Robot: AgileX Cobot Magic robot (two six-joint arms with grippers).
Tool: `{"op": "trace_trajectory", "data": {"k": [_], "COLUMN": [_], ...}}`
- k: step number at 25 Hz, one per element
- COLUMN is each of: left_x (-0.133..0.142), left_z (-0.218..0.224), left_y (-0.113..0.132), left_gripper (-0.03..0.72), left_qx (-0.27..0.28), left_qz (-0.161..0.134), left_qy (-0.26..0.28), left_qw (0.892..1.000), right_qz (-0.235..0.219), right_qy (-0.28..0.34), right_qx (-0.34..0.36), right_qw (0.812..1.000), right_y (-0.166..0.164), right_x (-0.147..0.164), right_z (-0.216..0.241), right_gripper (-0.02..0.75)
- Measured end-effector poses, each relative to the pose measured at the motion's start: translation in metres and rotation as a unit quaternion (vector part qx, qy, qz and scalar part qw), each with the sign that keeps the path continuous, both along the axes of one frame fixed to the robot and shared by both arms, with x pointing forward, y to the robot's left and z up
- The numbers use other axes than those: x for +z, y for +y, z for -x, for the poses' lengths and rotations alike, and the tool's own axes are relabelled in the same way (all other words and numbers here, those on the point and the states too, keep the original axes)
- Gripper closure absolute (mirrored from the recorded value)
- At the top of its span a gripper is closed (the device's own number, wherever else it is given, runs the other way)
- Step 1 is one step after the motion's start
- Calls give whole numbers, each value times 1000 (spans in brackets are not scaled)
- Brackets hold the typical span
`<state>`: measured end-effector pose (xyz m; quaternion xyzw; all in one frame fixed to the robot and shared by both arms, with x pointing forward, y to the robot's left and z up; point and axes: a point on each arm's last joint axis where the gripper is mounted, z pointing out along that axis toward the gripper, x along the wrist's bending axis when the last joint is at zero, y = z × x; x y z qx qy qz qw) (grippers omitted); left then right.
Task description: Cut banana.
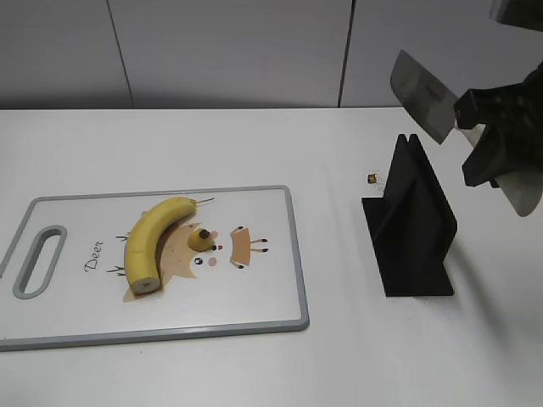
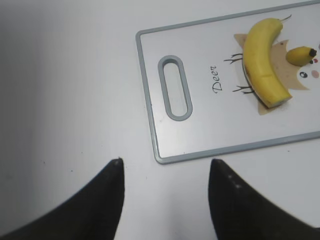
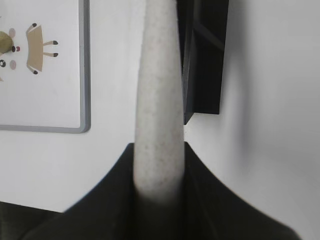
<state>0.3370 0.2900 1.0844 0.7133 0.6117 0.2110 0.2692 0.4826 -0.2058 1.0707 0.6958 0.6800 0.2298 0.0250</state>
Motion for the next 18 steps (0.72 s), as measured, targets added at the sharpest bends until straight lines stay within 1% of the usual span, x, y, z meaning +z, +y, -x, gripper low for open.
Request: {"op": "trace_trajectory", "data": {"k": [3,7,11,13,16,18], "left_x": [-16,-33,-30,-31,-36,-38], "left_z": [22,49,73,84,97,102], "left_y": [1,1,1,1,1,2], "left_gripper": [159,159,159,159,159,159], "left_qx": [1,4,9,9,10,21], "left_qz": [-5,-5,-3,-2,1,5], "left_qy": [-17,-55,-126,-152,-174,-182], "left_qw": [1000,998,992,988,985,983], "right_qz": [1,17,25,27,30,32], "right_qy": [-6,3,13,20,28,36], "right_qx": [-9,-17,-17,-17,-17,-17], "right_qw": [1000,1000,999,999,999,999], "right_y": [-1,-3,-3,-2,-1,0], "right_x": [-7,-15,-22,-26,-32,-36], "right_z": [-1,-2,-6,-8,-11,-13], "right_gripper": [576,576,576,576,576,576]}}
